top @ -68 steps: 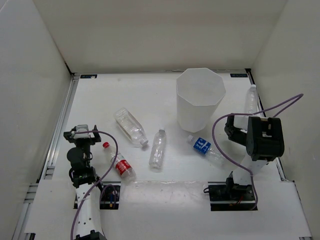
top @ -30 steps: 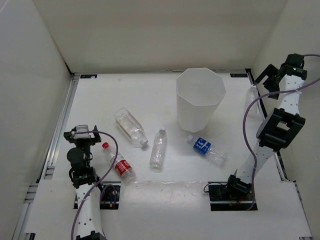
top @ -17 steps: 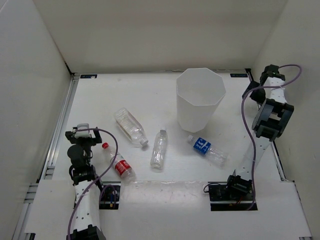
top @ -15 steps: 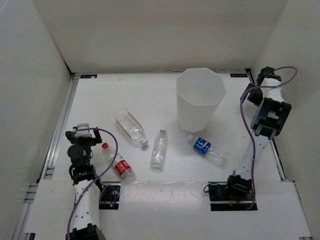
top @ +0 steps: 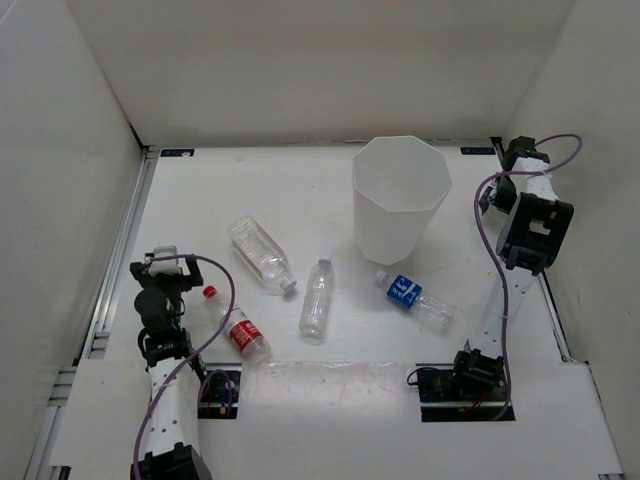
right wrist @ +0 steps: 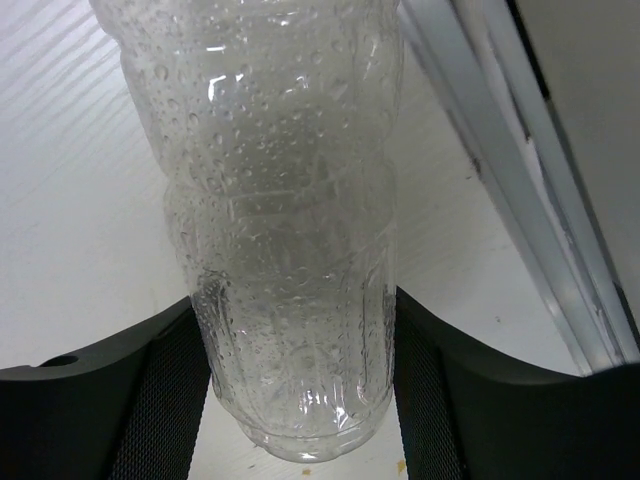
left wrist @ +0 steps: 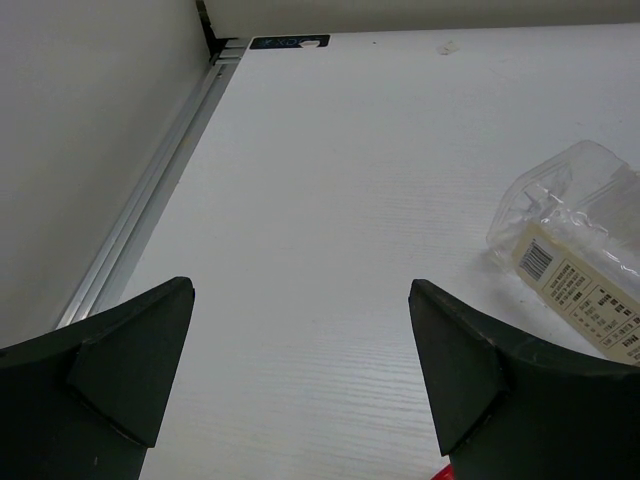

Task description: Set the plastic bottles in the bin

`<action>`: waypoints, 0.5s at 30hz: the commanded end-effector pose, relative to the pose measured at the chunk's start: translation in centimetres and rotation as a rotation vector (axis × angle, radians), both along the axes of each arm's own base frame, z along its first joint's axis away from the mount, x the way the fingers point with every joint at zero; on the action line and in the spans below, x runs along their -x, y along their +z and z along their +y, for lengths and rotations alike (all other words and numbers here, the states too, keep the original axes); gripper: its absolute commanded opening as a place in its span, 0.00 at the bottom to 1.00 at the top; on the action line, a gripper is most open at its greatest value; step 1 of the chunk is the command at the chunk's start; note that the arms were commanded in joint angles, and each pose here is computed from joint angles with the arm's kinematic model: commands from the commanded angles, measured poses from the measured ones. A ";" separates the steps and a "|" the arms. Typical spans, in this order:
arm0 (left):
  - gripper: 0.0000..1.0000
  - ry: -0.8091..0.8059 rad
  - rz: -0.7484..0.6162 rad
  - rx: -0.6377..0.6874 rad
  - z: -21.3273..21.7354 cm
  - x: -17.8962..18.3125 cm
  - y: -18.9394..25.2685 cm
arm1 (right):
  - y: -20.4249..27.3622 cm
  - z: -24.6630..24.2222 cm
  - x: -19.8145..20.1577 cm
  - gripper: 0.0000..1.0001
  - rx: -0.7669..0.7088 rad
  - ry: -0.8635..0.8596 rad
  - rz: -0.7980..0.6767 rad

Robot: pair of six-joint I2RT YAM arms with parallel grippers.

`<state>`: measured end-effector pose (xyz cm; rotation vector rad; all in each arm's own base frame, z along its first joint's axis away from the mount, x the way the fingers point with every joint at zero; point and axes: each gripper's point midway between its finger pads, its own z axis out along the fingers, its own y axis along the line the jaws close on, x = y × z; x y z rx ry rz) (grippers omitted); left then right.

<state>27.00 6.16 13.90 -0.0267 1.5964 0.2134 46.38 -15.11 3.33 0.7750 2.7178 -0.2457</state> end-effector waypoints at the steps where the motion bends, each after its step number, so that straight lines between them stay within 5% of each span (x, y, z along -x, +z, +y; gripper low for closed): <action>1: 1.00 0.007 0.107 0.035 -0.3 1.5 -6.5 | 8.3 3.1 -1.8 0.00 0.025 0.091 -0.182; 8: 1.00 0.036 0.056 0.009 0.4 1.3 -3.5 | 26.6 6.5 -2.4 0.00 0.116 0.107 -0.655; 15: 1.00 -0.127 0.104 -0.147 -1.5 0.6 2.4 | 41.7 13.4 2.5 0.00 0.170 0.244 -1.051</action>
